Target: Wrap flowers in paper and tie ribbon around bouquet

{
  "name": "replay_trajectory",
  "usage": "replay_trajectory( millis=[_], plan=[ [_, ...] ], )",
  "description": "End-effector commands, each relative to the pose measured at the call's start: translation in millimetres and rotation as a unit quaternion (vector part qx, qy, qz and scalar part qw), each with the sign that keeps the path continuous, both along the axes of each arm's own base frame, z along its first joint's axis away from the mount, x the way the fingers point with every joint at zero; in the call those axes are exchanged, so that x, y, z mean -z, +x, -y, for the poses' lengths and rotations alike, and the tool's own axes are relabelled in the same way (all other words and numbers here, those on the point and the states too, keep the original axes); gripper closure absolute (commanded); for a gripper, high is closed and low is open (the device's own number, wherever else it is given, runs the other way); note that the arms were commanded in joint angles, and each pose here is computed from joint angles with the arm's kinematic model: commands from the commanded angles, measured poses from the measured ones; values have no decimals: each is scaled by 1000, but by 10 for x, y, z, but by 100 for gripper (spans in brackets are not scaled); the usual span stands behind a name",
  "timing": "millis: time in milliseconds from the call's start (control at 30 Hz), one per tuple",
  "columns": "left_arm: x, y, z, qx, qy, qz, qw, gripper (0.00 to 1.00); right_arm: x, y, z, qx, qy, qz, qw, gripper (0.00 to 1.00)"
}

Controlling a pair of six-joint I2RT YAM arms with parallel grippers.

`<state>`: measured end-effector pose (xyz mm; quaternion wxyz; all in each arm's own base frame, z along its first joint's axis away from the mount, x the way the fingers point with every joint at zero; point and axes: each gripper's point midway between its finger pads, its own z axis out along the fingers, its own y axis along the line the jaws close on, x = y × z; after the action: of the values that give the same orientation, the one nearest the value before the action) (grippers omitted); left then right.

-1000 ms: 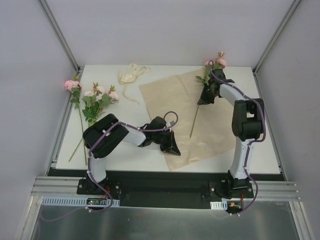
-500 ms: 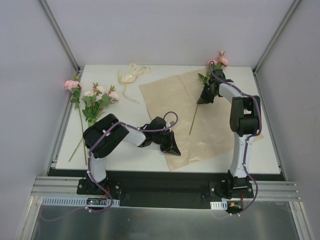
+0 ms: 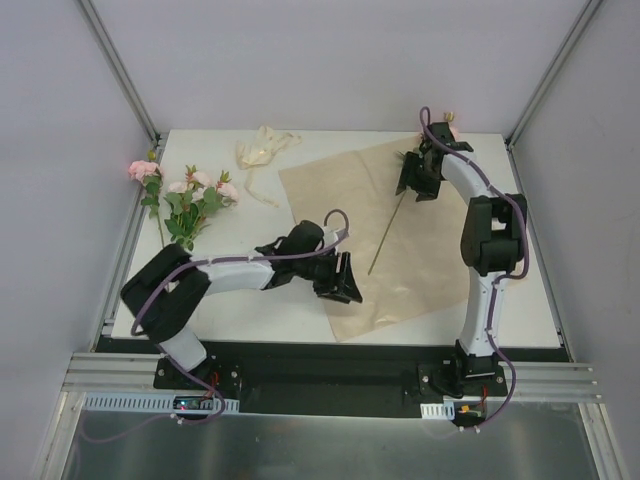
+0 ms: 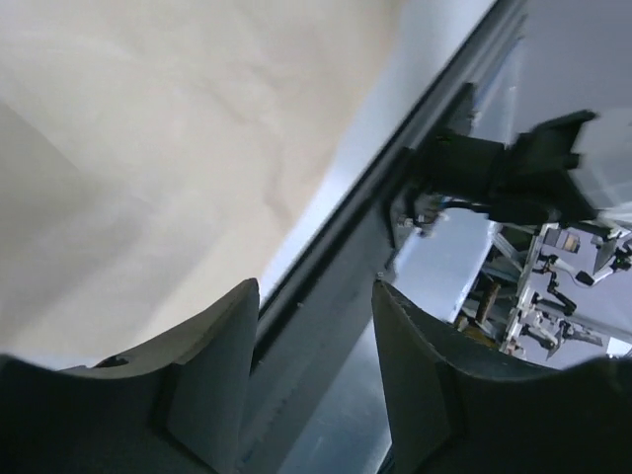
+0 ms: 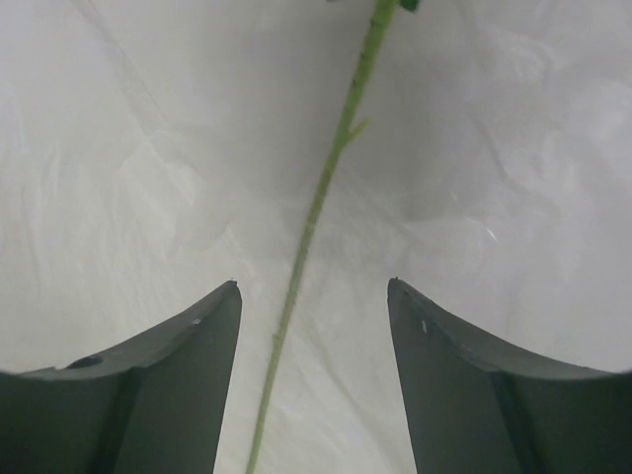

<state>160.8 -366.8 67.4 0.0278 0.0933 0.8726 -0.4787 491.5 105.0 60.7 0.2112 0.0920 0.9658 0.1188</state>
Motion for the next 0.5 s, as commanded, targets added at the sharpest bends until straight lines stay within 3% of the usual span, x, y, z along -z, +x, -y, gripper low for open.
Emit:
replay_trajectory(
  millis=[0,33,67,100,133,167,200,233,300,367,400,433,467],
  plan=[
    [-864,261,-318,-7,-24,126,992,48,-769,-403,157,4,-40,31,999,35],
    [-961,369,-436,-17,-19,156,987,47,-801,-484,100,-1,-29,37,999,34],
    [-873,357,-680,-33,25,136,990,45,-761,-765,-44,-16,-7,27,999,34],
    [-974,660,-1051,-103,48,161,980,22,-780,-800,-163,-28,9,45,999,34],
    [-921,758,-1322,-132,83,169,973,18,-736,-930,-280,-43,21,43,998,34],
    [-947,876,-1636,-180,111,178,961,14,-831,-1102,-532,-74,47,54,995,34],
    [-758,1031,-2269,-271,203,148,929,11,-659,-1274,-628,-90,53,41,994,34],
    [-721,1090,-2590,-311,240,142,909,10,-637,-1381,-733,-109,59,40,991,34],
    [-694,1173,-3256,-398,307,116,857,12,-552,-1642,-908,-145,68,34,987,34],
    [-679,1257,-3542,-397,353,123,838,19,-559,-1806,-1082,-175,107,26,978,34],
    [-742,1344,-3709,-398,387,142,819,23,-541,-1897,-1113,-185,121,19,975,34],
    [-710,1345,-4029,-387,460,151,785,36,-542,-1940,-1136,-189,131,15,973,34],
    [-567,1384,-4094,-356,480,130,791,37,-561,-1956,-1165,-190,139,18,972,34]
  ],
)
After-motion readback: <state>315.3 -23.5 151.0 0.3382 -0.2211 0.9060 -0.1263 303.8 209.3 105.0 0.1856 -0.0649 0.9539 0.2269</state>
